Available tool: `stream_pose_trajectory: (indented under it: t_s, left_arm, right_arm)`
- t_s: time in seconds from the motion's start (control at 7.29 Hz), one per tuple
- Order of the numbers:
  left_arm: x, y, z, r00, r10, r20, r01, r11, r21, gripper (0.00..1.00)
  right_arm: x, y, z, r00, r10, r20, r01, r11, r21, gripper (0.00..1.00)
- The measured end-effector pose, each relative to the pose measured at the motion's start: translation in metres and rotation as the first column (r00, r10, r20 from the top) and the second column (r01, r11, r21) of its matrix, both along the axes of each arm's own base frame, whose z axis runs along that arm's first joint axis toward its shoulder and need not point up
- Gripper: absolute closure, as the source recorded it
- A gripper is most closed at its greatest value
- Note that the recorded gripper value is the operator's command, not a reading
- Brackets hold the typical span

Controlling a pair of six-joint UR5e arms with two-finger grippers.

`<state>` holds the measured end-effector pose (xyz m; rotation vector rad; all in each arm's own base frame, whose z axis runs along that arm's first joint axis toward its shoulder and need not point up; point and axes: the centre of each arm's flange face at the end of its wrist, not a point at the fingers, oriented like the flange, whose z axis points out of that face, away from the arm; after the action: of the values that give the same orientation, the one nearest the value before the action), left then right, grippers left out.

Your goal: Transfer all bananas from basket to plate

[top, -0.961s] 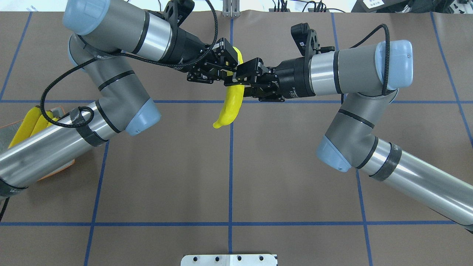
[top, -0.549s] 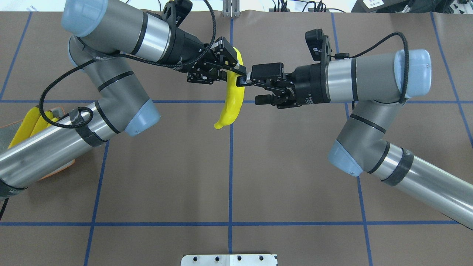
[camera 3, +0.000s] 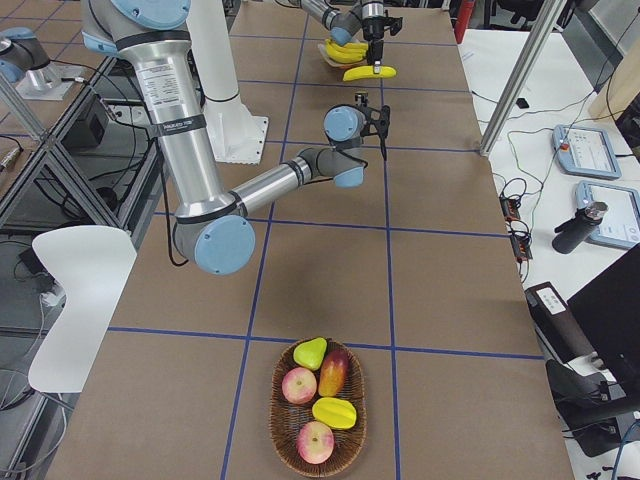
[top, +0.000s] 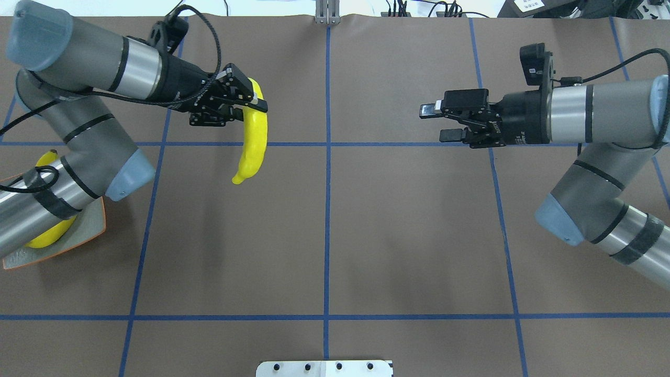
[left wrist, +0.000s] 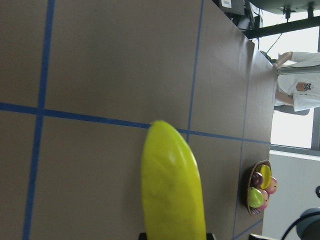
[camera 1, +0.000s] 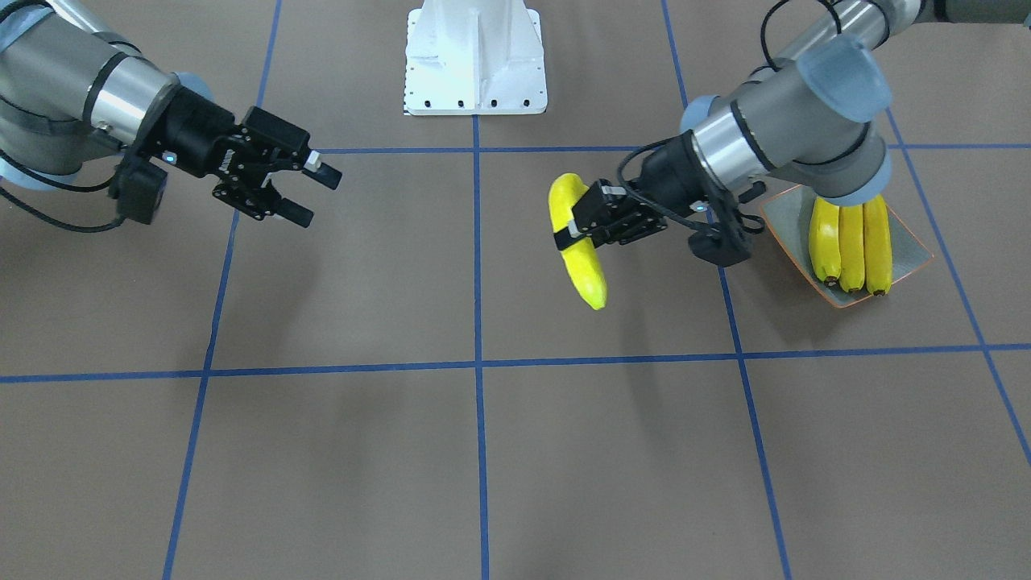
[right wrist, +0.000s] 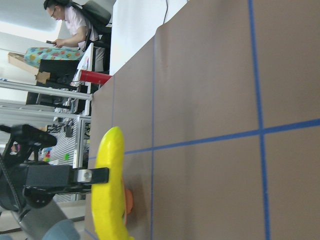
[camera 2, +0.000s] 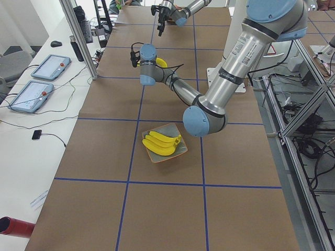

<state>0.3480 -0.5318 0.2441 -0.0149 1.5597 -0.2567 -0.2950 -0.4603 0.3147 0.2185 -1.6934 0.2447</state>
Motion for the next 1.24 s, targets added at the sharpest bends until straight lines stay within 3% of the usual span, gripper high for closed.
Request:
stream_pose_trajectory:
  t_s: [0.27,0.55,0.69,0.96,1.24]
  left_arm:
    - [-0.027,0.002,0.036,0.990,-0.030,0.136,0.025,0.999,0.038,1.00]
    - [-0.049,0.023,0.050,0.938,-0.036,0.346,0.025,0.999,0.037,1.00]
    - [-0.053,0.037,0.045,0.883,-0.036,0.468,0.023,0.999,0.033,1.00]
    - [-0.049,0.062,0.050,0.727,-0.030,0.685,-0.013,0.998,0.058,1.00]
    - [-0.055,0.072,0.085,0.610,-0.016,0.792,-0.115,0.988,0.108,1.00]
  right_arm:
    - [0.021,-0.005,0.050,0.995,0.049,-0.087,-0.049,0.999,-0.001,0.00]
    - [0.044,-0.010,0.084,0.987,0.079,-0.141,-0.083,0.996,-0.019,0.00]
    - [0.051,-0.013,0.100,0.981,0.091,-0.172,-0.094,0.995,-0.010,0.00]
    - [0.065,-0.017,0.133,0.966,0.113,-0.233,-0.116,0.993,0.001,0.00]
    - [0.073,-0.022,0.153,0.954,0.130,-0.270,-0.133,0.991,0.007,0.00]
